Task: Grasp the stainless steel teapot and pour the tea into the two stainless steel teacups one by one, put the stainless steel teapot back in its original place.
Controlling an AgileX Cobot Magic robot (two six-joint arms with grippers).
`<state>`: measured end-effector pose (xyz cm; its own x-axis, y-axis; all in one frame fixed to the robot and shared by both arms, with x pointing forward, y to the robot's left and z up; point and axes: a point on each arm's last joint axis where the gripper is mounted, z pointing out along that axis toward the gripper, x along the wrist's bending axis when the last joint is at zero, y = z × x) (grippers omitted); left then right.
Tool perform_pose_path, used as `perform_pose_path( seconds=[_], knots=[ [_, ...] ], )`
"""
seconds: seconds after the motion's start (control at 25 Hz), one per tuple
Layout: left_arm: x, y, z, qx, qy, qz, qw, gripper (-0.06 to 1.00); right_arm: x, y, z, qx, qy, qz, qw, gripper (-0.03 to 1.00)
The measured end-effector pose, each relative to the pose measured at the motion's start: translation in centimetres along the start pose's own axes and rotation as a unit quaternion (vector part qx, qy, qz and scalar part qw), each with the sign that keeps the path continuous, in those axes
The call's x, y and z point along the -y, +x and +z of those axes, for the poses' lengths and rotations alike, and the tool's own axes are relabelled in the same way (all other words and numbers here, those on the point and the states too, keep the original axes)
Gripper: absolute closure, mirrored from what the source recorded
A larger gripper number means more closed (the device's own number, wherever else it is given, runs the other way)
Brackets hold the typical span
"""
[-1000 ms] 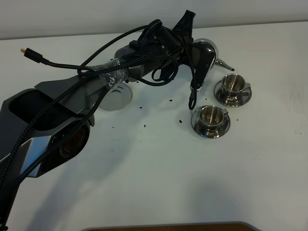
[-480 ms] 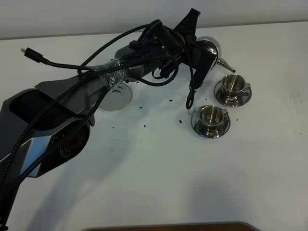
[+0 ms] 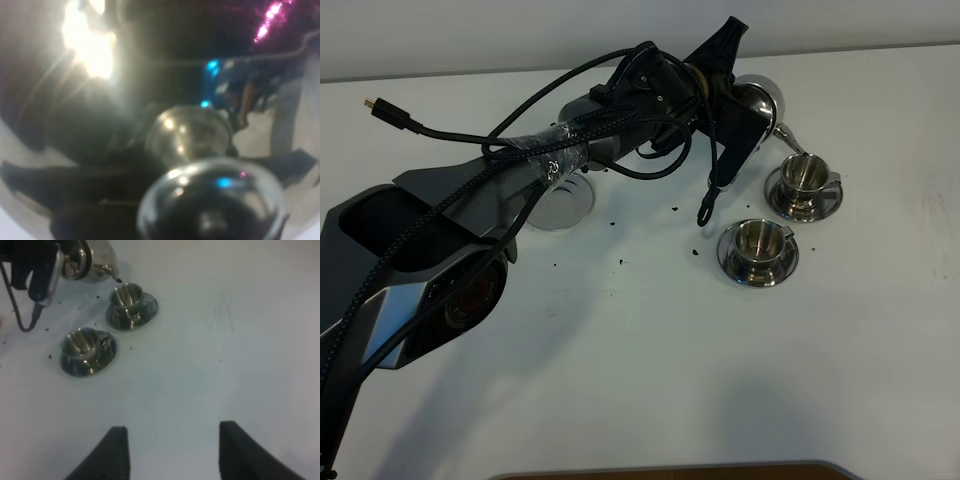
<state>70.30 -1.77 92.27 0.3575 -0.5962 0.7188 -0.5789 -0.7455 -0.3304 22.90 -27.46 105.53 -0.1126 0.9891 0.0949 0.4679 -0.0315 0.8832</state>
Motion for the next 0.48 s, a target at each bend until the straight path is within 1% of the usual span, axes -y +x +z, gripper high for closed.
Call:
perform_pose_path(
  seconds=[0.16,0.36,0.48],
  knots=[
    [-0.08,0.20,0.04,-0.013,-0.003,0.018,1.000,0.70,0.00,0.00,0.00,0.000,0.000,0.000,1.000,0.55],
    [-0.23,0.10,0.28,-0.019,-0.005,0.042,0.999,0.70,0.00,0.00,0.00,0.000,0.000,0.000,1.000,0.55],
    [-0.25,0.20,0.27,-0.024,-0.006,0.046,0.999,0.70,0.00,0.00,0.00,0.000,0.000,0.000,1.000,0.55]
  ],
)
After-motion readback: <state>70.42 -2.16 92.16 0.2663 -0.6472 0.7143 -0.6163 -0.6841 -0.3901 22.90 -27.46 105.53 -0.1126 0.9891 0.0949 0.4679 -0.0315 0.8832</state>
